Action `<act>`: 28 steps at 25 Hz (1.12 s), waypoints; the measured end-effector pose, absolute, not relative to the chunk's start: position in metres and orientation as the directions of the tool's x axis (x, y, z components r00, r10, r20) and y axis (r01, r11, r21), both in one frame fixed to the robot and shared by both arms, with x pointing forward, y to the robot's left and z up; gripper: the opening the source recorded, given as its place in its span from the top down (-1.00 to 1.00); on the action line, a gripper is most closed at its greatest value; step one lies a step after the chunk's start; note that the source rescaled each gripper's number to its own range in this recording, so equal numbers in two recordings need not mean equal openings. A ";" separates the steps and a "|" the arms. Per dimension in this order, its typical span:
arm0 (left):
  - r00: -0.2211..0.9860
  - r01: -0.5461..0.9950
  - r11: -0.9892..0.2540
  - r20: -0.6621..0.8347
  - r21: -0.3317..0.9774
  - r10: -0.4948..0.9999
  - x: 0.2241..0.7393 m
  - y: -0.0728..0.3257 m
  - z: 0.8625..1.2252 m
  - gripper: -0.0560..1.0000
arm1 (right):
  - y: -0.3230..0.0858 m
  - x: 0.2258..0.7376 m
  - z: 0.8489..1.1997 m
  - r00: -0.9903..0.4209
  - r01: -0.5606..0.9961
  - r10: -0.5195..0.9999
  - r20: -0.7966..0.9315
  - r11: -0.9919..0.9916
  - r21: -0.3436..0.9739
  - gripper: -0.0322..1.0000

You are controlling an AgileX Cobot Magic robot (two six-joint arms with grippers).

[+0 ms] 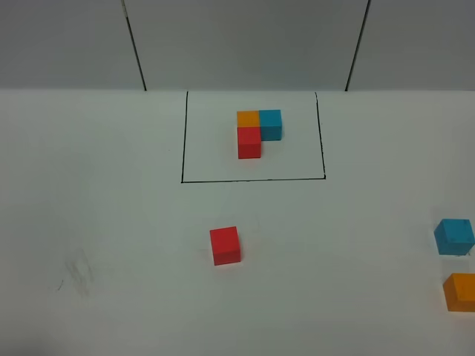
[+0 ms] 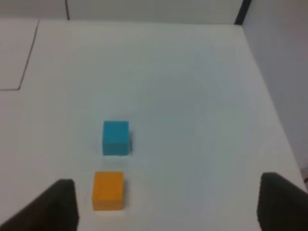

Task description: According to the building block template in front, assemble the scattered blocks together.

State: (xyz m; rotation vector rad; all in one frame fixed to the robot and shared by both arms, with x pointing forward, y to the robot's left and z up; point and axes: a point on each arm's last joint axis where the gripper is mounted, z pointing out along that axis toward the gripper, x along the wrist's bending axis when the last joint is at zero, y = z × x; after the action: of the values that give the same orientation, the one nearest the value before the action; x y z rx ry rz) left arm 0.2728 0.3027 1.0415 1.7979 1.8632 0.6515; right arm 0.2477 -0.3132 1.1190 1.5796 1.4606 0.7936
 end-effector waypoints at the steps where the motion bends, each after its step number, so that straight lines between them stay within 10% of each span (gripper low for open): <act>1: -0.033 0.778 0.030 -0.006 0.628 0.999 0.273 0.303 1.042 0.89 | -0.314 0.254 1.125 0.126 0.486 0.987 -0.097 0.024 0.873 -0.95; 28: -0.033 0.778 0.030 -0.006 0.628 0.999 0.273 0.303 1.042 0.89 | -0.303 0.425 1.042 0.035 0.869 0.998 -0.055 -0.003 0.495 -0.83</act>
State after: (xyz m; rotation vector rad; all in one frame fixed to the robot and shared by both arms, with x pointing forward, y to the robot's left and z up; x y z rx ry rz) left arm 0.2728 0.3027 1.0415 1.7979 1.8632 0.6515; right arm 0.4252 -0.3028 1.0421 1.9257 1.8877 0.4431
